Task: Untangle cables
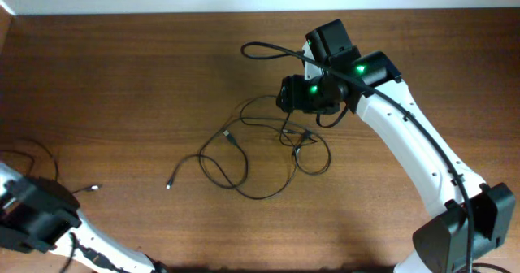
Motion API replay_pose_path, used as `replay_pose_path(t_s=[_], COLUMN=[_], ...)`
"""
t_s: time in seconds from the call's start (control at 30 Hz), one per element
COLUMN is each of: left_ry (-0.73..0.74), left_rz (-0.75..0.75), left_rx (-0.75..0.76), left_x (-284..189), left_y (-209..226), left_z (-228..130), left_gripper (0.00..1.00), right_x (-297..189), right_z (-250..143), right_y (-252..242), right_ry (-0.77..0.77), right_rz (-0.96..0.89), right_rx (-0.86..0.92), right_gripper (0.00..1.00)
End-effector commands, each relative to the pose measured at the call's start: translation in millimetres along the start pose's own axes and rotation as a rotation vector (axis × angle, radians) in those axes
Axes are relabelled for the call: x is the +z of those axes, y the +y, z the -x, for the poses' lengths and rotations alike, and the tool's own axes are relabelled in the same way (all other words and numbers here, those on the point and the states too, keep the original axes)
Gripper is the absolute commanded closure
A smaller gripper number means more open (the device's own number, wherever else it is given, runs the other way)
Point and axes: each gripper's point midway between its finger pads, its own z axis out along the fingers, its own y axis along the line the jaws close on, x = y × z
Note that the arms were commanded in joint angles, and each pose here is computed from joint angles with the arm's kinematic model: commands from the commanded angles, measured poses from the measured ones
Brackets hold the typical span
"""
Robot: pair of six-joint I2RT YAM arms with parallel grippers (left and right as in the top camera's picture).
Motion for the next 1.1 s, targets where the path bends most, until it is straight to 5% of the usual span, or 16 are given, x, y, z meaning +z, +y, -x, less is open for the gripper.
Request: replay_pose_path(t_s=[0.0,0.13,0.37,0.7,0.8,0.87,1.07], left_ry=[-0.031,0.012,0.044,0.265,0.307,0.395,0.381], left_rz=[-0.322,-0.786,-0.888,-0.8,-0.796,-0.92,-1.0], left_rx=[0.174,0.603,1.257,2.268,2.512,2.72,2.895], left_x=[-77.7,-170.7,-213.5,-130.5,-102.0,-81.8,-19.7], left_y=[-29.2,-70.2,-102.6,-38.4,-7.0,25.3,62.4], left_z=[5.5,-54.4,-237.2,-491.5,-527.6,-563.7,-610.7], left_gripper=[0.01,0.01,0.0,0.04,0.07,0.11,0.15], right_x=[0.8,-10.9,-139.8,-147.9,-147.4,-146.9,-146.2], right_z=[5.0,12.0,25.6,16.7,15.8,13.4,10.1], right_y=[-1.8,-5.5,-74.4,-111.7,-112.0,-112.3,-113.4], right_ry=[-0.018,-0.05,-0.302,-0.273,-0.268,-0.259,-0.246], right_rz=[-0.007,0.002,-0.046,-0.11,-0.111,-0.113,-0.119], right_rx=[-0.014,-0.027,0.154,0.212,0.213,0.217,0.223], right_gripper=[0.33,0.33,0.29,0.28,0.28,0.28,0.28])
